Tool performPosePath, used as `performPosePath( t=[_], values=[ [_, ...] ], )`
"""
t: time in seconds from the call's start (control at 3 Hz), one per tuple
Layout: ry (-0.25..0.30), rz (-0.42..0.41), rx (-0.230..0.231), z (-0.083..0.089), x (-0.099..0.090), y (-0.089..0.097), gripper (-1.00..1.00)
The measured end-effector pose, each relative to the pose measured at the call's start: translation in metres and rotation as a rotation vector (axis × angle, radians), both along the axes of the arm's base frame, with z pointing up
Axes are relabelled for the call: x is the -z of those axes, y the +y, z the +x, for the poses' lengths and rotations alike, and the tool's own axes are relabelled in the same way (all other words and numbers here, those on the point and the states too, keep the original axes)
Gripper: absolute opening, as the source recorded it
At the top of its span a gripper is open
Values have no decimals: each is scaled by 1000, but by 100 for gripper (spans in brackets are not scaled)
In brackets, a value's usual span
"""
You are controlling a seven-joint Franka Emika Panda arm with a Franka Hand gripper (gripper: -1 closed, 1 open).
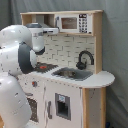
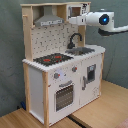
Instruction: Play with the kitchen
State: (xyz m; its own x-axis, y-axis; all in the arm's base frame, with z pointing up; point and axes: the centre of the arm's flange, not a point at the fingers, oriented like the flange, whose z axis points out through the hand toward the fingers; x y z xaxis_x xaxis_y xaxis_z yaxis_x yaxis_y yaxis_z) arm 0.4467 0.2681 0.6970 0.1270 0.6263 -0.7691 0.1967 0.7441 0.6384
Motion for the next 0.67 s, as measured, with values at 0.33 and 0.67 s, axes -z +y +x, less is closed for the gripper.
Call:
performPosePath(
  t=[0.33,0.67],
  values=[
    [17,31,16,27,0,-3,100],
    [19,58,24,46,-7,-1,100]
  ],
)
